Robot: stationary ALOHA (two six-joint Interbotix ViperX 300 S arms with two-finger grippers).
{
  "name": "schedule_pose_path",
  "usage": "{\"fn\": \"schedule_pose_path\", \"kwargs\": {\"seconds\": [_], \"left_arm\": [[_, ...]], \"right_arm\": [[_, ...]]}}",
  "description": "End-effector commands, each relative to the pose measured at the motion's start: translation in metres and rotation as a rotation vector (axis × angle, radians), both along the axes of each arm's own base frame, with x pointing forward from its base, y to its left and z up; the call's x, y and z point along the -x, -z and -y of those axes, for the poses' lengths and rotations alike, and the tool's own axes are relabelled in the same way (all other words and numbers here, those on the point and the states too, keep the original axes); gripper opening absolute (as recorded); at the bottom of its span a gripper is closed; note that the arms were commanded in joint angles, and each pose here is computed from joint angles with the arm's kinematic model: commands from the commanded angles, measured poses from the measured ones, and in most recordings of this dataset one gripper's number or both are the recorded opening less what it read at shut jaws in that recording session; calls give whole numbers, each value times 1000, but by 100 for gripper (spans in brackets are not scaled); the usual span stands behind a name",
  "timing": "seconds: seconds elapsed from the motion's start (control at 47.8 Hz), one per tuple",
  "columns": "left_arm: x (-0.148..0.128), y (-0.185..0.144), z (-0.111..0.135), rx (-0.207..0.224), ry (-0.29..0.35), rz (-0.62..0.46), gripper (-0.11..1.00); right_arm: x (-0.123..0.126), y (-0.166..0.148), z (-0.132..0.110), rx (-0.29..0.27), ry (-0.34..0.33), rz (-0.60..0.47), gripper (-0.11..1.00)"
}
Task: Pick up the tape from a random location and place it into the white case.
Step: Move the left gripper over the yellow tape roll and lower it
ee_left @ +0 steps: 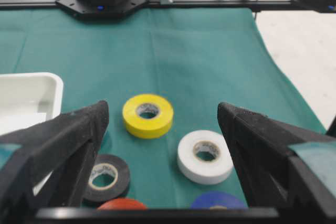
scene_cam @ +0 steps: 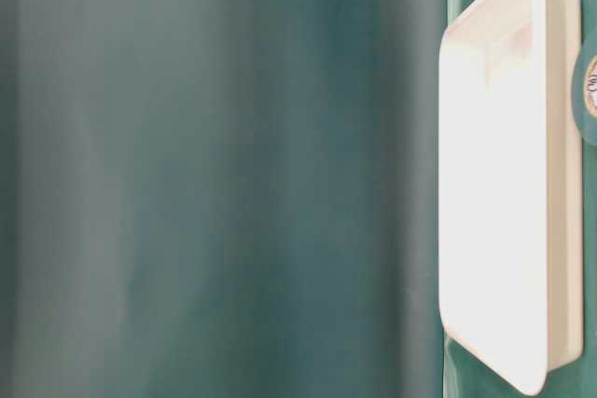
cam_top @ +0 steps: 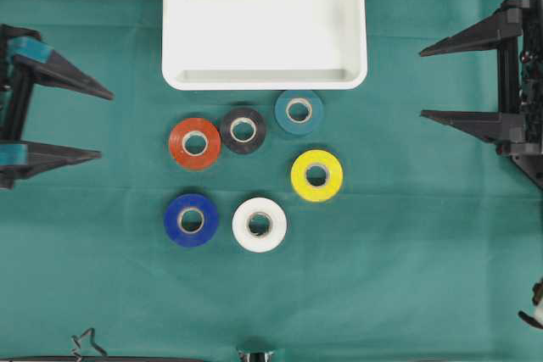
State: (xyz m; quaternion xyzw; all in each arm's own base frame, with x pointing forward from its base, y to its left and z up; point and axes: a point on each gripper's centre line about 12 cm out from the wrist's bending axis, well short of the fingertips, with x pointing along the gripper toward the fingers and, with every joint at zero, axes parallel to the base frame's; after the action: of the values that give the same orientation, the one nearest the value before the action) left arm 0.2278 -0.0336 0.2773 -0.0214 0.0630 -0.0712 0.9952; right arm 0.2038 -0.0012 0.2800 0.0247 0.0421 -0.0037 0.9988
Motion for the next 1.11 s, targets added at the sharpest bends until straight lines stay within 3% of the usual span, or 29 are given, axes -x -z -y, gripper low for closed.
{"fn": "schedule_pose_path", "kwargs": {"seconds": [0.0, 0.67, 1.088], "left_arm": [[-17, -14, 4, 3, 4, 21, 98], [-162, -35, 35, -29, 31, -85, 98], [-219, -40, 47, -40, 37, -123, 98]], "right_arm": [[-3, -11, 0, 0, 1, 26, 91], [-6, -9, 1, 2, 3, 15, 91], [-8, -5, 1, 6, 2, 1, 91]]}}
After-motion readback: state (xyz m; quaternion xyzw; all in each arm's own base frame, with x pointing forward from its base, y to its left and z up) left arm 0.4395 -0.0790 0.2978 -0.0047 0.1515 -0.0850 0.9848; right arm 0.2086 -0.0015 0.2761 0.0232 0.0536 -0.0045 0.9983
